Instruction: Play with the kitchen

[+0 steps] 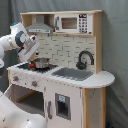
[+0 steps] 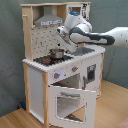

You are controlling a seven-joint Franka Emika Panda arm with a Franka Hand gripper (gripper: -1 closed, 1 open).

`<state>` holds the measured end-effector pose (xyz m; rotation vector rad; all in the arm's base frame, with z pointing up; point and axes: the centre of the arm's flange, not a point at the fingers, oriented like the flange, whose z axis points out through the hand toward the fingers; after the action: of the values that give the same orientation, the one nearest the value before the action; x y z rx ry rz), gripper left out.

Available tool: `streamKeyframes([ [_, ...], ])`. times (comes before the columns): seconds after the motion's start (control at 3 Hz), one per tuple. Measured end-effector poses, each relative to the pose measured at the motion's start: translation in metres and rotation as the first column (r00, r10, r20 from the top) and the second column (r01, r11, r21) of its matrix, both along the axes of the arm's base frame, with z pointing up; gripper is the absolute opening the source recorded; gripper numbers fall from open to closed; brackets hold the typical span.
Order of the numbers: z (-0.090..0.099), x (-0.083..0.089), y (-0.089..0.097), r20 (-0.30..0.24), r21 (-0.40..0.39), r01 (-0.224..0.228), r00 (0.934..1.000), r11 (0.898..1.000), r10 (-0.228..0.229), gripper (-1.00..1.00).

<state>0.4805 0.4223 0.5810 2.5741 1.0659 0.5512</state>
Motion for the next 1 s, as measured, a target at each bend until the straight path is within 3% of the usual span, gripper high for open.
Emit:
streamKeyframes([
  [0.33, -0.01, 0.014, -0.005, -0.07, 0.02, 0.007, 0.9975, 1.0, -0.006, 1.0],
  [0.67, -0.03, 0.014, -0.01, -0.184, 0.011, 0.021, 0.9828, 1.0, -0.018, 1.0],
  [1.0, -0.04, 0.027, -0.02, -0.256, 0.018, 0.028, 0.9663, 0.999, -0.022, 1.0],
])
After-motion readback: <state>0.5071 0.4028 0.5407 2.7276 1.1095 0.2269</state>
